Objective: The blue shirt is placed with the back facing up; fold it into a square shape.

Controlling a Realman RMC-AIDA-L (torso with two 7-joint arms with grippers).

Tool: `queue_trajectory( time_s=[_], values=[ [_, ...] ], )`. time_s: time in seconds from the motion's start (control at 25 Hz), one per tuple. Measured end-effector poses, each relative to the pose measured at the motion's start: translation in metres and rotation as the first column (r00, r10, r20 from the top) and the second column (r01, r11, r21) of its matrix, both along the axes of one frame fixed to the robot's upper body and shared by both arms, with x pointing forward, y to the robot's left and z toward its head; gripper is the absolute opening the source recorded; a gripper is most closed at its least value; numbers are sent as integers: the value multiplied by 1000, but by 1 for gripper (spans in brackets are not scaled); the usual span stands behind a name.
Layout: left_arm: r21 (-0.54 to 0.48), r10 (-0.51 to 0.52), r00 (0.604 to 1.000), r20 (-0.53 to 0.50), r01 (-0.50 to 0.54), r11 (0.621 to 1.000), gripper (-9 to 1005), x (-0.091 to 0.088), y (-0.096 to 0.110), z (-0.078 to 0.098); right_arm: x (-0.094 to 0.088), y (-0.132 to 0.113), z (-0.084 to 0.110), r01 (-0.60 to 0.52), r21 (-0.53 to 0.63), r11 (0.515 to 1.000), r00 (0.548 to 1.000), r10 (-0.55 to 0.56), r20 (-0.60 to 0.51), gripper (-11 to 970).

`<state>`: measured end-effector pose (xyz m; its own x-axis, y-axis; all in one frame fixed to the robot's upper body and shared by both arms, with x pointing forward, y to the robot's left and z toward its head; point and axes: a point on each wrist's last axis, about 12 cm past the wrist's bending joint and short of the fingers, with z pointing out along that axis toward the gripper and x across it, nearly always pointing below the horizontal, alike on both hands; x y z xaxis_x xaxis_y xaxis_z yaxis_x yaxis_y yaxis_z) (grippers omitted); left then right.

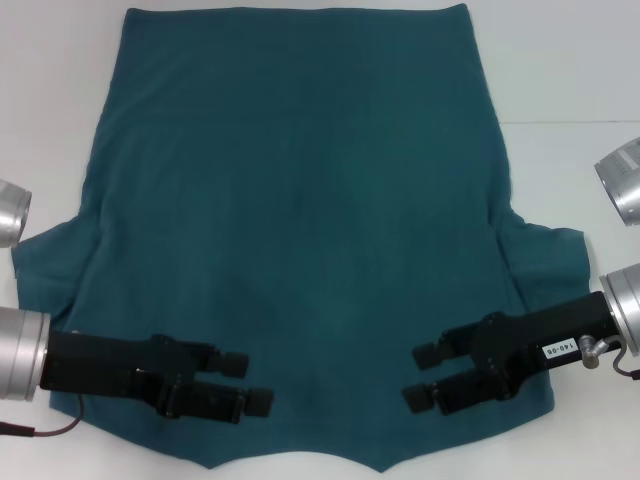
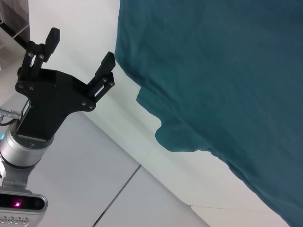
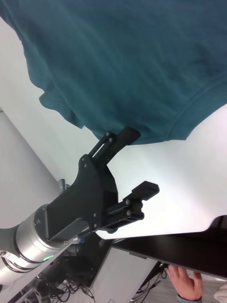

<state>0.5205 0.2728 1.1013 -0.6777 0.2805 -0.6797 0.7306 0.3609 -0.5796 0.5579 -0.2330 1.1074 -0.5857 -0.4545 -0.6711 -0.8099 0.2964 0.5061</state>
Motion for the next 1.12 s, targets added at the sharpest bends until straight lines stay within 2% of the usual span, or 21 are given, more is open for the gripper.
queue_trajectory(
  time_s=[0.96, 1.12],
  values=[
    [1, 10, 1000, -4, -10, 1000, 839, -2, 3, -1, -1, -1, -1, 10, 4, 1000, 1000, -10, -6, 787],
    [-21, 75, 997, -34, -75, 997, 839, -1, 9, 0, 3, -6, 3, 67, 45, 997, 998, -67, -4, 786]
  ],
)
